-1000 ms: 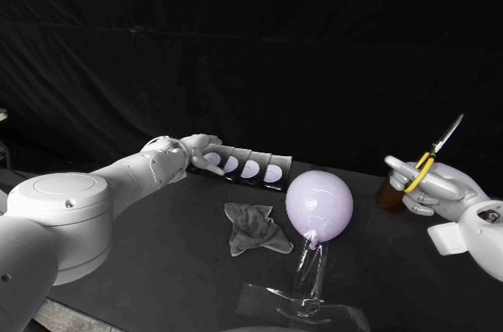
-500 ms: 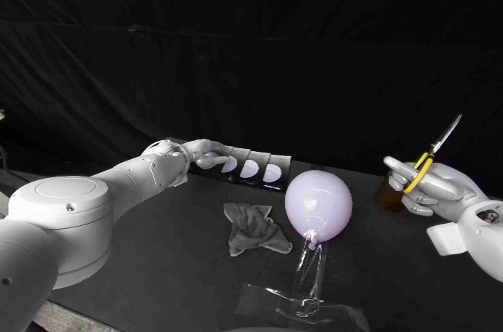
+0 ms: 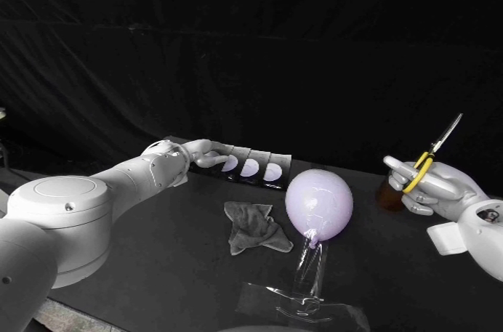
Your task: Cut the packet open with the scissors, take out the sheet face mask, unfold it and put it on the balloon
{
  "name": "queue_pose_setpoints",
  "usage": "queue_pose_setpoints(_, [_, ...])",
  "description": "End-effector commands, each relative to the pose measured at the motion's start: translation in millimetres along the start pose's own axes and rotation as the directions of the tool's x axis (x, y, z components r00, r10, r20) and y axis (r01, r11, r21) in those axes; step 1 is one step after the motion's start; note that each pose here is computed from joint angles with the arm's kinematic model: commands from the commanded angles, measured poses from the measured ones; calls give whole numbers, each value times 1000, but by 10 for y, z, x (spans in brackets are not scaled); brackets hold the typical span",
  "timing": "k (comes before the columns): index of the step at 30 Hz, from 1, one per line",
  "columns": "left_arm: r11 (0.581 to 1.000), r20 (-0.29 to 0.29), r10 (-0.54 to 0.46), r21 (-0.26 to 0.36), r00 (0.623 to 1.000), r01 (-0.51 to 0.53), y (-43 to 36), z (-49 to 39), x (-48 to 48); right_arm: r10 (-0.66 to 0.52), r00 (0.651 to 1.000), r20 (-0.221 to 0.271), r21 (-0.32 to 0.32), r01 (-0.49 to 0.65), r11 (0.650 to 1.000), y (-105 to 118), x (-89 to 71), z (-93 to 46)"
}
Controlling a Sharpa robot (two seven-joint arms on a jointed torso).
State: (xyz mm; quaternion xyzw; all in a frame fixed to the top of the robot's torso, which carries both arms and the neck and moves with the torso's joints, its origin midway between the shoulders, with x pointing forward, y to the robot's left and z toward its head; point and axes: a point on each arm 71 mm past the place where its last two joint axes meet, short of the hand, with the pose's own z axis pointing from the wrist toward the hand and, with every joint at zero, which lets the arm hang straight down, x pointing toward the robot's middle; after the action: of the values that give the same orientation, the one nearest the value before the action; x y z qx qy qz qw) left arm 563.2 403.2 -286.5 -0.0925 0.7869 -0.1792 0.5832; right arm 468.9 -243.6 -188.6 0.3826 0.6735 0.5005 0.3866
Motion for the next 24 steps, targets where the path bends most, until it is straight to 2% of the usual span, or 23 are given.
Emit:
queue_pose_setpoints(1, [1000,-6,0,-10,1000,0,29,-15,42,-9,1000,-26,-18,8,1000,19,27,-1])
queue_pose_setpoints(8, [999,-13,1,-41,1000,-2,137,-74,126,-11,1000,-27,-19,10,1000,18,24,-4])
queue_pose_setpoints(15, [999,-25,-9,-53,1000,8,179,-106,151,-11,999,-33,-20,11,1000,21,38,0])
queue_pose_setpoints(24, [997,-70,-38,-73,997,33,249,-172,168,-15,999,-35,-21,14,1000,23,43,-5])
